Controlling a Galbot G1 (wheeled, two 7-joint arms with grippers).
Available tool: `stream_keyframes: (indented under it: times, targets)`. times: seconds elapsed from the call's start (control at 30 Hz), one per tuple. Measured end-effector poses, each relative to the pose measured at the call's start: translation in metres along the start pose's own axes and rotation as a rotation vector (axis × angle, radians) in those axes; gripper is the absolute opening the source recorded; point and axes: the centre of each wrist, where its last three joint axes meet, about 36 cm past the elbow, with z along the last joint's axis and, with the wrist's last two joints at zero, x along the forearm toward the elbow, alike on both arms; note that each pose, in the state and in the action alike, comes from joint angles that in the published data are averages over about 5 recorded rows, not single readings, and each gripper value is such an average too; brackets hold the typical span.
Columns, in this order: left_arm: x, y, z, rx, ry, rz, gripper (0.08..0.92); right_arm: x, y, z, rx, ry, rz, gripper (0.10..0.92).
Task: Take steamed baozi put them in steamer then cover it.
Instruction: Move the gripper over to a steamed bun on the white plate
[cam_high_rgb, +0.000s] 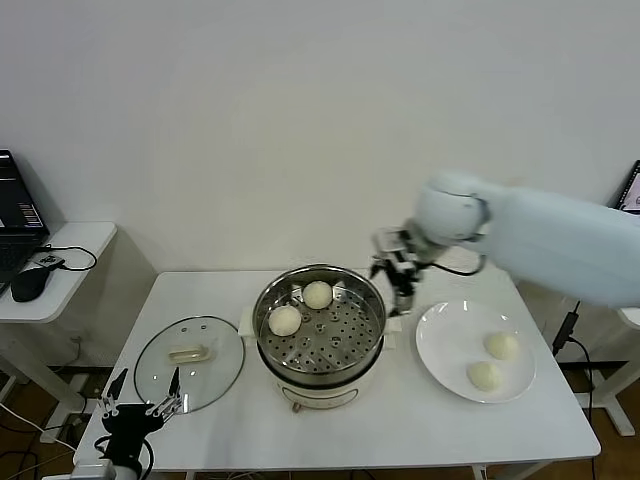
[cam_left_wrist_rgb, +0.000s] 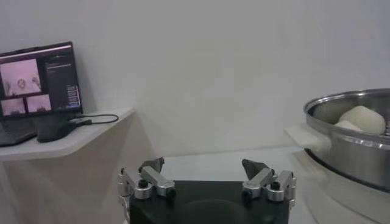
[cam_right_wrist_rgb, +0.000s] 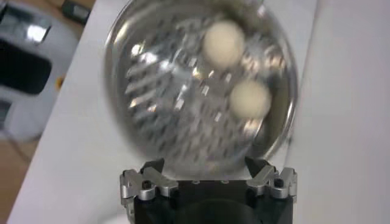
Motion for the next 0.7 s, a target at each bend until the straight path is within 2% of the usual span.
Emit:
stream_keyframes:
  times: [0.33,0.7]
  targets:
    - [0.003,-0.001,0.0,-0.006,0.005,0.001,0.823,-0.027,0.067,0.084,-0.065,0.091,-0.031,0.823]
    - [0.004,-0.002,0.007,-0.013,0.022,0.0,0.823,-0.079,0.119,0.128,-0.124,0.143,-0.084,0.823]
